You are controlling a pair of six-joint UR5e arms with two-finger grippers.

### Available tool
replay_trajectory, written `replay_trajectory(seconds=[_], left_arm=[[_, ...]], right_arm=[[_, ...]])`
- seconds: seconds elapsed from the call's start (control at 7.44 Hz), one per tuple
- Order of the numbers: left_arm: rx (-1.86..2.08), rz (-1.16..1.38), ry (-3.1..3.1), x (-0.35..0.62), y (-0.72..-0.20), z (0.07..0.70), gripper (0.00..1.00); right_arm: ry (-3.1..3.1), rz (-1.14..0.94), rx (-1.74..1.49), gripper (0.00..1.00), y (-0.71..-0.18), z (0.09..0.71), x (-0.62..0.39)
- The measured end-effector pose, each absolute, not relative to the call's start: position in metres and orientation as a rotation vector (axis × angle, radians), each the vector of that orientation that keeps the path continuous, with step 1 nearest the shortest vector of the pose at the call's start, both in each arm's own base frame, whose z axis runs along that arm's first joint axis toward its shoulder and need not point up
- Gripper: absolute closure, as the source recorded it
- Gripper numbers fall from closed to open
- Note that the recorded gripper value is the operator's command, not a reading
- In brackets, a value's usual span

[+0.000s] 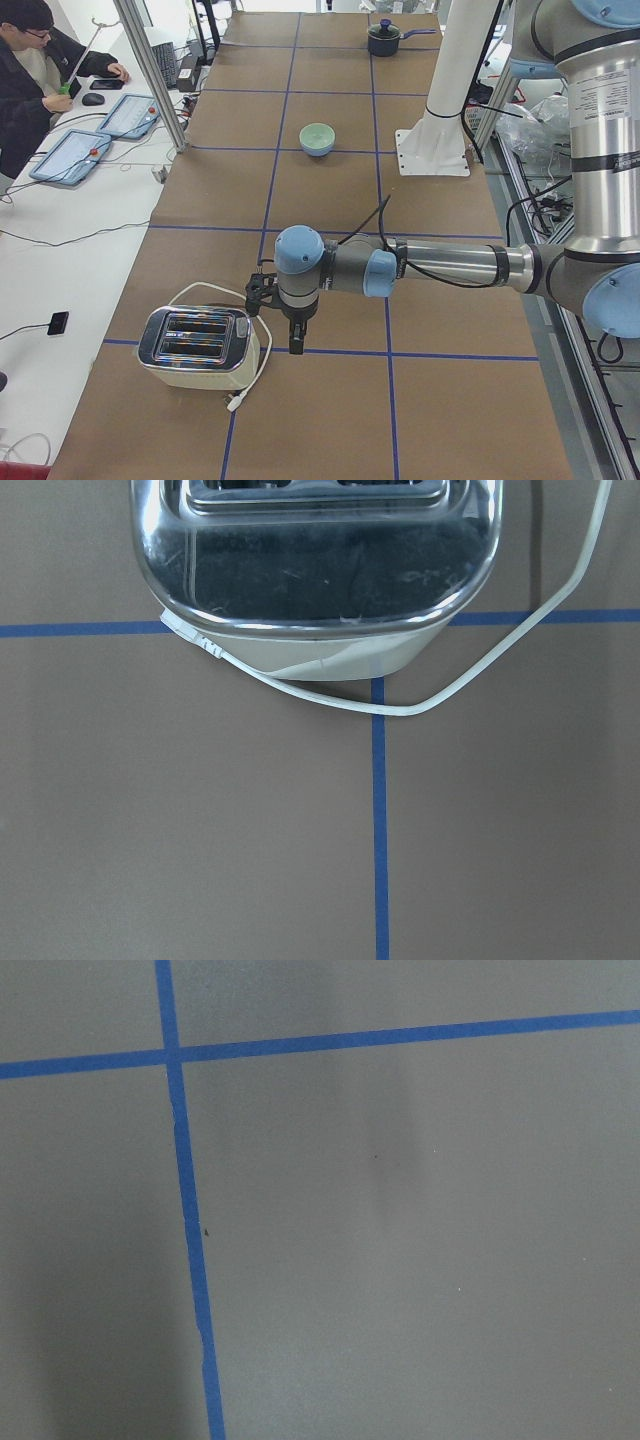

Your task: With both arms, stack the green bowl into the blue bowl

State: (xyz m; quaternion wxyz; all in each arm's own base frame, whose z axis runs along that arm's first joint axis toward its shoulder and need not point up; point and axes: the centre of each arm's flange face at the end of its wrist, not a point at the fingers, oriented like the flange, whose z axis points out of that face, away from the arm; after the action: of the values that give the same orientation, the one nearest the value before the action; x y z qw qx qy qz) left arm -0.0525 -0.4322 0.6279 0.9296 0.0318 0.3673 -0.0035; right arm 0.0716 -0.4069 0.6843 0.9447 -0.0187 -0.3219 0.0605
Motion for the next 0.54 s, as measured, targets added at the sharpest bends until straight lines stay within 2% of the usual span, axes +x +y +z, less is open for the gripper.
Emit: replay_trajectory(seconds=[0.54], left_arm=[[0.063,-0.008,0.752,-0.0525,-0.4316,0.6290,0.01]], right_arm=[[-0.656,0.124,-0.041,0.00,-0.4061,0.6858,0.0716]])
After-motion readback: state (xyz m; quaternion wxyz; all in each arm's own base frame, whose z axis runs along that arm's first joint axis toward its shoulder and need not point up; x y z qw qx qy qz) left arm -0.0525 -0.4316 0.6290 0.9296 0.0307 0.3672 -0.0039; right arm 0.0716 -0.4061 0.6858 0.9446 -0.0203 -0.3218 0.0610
